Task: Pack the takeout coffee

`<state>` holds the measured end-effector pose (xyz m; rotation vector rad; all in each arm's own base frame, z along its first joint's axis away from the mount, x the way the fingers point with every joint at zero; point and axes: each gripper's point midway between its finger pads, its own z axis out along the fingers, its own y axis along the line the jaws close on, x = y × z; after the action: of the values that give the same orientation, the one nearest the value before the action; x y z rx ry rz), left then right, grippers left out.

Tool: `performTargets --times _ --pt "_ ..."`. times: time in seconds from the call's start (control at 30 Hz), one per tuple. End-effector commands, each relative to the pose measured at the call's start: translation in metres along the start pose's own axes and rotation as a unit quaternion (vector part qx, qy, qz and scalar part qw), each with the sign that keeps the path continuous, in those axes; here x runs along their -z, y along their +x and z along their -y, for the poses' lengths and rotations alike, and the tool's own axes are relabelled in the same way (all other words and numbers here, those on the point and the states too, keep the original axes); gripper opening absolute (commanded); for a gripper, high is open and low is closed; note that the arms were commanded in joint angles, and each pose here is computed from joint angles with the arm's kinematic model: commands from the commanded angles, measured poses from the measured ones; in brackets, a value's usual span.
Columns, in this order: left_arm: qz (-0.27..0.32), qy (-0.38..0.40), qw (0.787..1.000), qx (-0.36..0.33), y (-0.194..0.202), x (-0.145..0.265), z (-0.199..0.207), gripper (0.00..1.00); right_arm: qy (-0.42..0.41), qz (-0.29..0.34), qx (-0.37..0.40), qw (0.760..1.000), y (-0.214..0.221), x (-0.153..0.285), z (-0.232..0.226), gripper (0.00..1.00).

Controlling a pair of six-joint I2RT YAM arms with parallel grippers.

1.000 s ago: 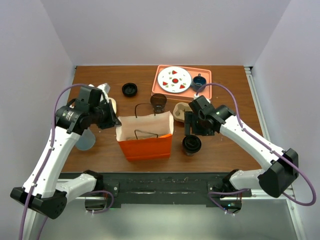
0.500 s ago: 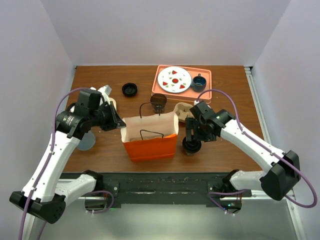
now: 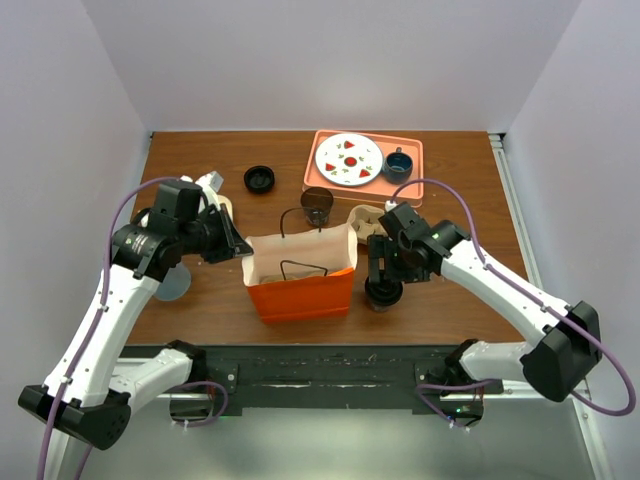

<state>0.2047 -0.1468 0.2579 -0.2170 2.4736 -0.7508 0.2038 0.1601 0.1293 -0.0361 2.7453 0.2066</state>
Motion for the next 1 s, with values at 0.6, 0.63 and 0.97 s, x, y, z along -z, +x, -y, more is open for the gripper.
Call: performTargets --times 0.6,0.63,0.97 --pt "-0.010 0.019 1.000 0.003 0.003 0.000 0.006 0.00 0.060 0.012 0.035 0.997 0.000 -0.012 -0.006 0.81" --pt "-0.010 0.020 1.000 0.003 0.003 0.000 0.006 0.00 0.066 0.014 0.035 0.997 -0.001 -0.012 -0.005 0.80" --pt "-0.011 0.018 1.000 -0.006 -0.003 -0.001 0.009 0.14 0.083 0.038 0.031 0.995 -0.008 -0.003 0.002 0.63"
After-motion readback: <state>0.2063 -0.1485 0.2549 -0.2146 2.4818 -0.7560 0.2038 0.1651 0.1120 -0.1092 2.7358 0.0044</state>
